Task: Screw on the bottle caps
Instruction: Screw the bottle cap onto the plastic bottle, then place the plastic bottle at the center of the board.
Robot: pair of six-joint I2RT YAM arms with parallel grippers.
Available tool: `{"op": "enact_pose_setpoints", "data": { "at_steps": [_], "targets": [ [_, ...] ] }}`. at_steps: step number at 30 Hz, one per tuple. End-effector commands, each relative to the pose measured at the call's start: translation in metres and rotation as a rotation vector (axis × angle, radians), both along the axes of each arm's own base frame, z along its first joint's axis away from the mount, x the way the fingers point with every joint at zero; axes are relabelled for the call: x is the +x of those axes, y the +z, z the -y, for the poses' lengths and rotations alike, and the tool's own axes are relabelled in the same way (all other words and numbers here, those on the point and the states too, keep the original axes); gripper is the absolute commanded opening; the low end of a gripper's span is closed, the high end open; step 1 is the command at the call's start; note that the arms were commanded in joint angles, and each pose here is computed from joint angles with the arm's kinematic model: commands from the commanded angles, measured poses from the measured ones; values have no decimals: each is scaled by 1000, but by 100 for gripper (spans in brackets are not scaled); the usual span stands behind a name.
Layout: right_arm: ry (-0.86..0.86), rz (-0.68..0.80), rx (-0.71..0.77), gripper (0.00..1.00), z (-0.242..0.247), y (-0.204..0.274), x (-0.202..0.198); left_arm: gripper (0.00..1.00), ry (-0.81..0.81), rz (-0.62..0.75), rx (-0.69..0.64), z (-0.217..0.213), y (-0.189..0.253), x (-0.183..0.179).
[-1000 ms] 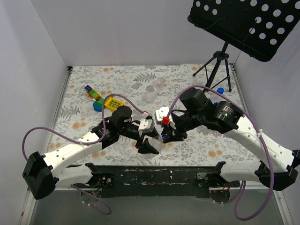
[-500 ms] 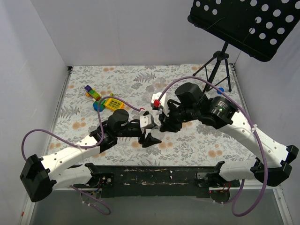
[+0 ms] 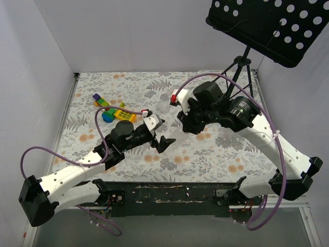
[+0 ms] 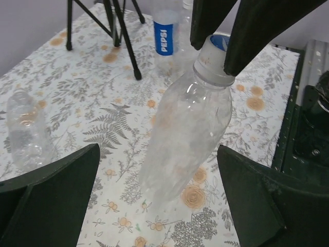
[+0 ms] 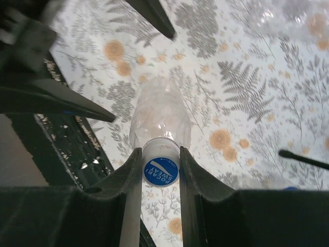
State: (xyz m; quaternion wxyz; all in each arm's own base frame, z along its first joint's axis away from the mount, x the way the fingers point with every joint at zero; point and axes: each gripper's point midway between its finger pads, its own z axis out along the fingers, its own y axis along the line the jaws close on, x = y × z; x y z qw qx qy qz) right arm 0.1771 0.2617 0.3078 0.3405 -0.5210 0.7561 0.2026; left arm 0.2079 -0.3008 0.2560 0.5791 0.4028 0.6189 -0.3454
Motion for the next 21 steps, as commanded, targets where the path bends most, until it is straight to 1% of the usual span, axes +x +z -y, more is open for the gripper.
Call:
{"op": "enact_pose_setpoints", "data": {
  "at_steps": [1, 5, 7, 13, 21],
  "targets": [
    [-142, 3, -92, 1, 30, -3, 29, 98, 166, 34, -63, -20, 20, 23],
    [-189, 5, -128, 1, 41, -5, 49, 98, 291, 18, -76, -35, 22, 42],
    [-251, 26, -161, 1, 53, -8, 65, 98, 355, 17, -91, -45, 26, 51],
    [-390, 17, -258, 1, 89, -25, 104, 98, 412, 23, -114, -57, 31, 58],
    [-452, -33, -277, 1, 111, -41, 147, 98, 475, 30, -129, -69, 35, 65]
  ]
}}
